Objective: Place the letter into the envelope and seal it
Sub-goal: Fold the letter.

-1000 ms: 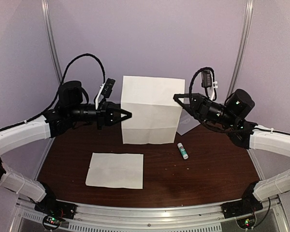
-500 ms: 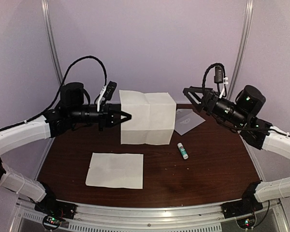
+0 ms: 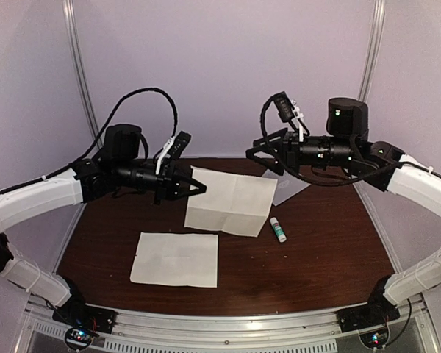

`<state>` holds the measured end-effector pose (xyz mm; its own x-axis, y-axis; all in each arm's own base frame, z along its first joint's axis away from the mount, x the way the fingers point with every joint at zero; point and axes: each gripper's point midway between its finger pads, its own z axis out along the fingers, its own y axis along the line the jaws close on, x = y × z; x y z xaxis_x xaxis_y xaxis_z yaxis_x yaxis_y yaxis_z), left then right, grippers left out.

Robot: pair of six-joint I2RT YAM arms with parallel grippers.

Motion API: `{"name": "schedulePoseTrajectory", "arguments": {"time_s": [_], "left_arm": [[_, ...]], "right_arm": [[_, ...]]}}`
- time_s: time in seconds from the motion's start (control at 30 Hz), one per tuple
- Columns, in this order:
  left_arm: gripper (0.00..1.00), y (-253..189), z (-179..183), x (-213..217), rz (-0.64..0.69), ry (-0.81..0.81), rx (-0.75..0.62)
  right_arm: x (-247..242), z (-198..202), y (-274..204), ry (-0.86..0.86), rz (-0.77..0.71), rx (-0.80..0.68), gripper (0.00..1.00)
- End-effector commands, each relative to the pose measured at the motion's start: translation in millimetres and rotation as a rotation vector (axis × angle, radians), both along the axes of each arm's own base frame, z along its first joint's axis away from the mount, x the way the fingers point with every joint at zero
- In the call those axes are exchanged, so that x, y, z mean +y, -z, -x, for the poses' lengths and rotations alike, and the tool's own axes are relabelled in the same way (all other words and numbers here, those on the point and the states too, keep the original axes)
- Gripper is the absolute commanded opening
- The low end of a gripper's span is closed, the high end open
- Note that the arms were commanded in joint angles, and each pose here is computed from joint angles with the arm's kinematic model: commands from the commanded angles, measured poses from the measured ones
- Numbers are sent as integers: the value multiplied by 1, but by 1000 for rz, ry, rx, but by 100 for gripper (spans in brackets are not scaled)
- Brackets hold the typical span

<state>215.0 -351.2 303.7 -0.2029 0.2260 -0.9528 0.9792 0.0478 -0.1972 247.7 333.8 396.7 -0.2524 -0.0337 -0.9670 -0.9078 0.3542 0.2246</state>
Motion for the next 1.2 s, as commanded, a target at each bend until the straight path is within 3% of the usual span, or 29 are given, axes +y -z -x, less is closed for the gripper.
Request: {"name": "schedulePoseTrajectory", "arguments": {"time_s": [0.0,0.53,0.77,1.03,1.17], "left_arm": [[0,-4,12,-5,-4,77,-13],[0,-2,19,-7,-8,123,8],[0,-1,19,-8,-10,129,15],[0,-1,17,-7,-16,108,5],[0,0,16,-7,-19,106,7]], "right_arm": [[15,26,34,-172,145,72,58],[27,47,76,-301,256,160,34],[24,53,81,-319,259,174,21],[19,60,81,-328,240,177,13],[19,60,80,-324,235,168,3]]}}
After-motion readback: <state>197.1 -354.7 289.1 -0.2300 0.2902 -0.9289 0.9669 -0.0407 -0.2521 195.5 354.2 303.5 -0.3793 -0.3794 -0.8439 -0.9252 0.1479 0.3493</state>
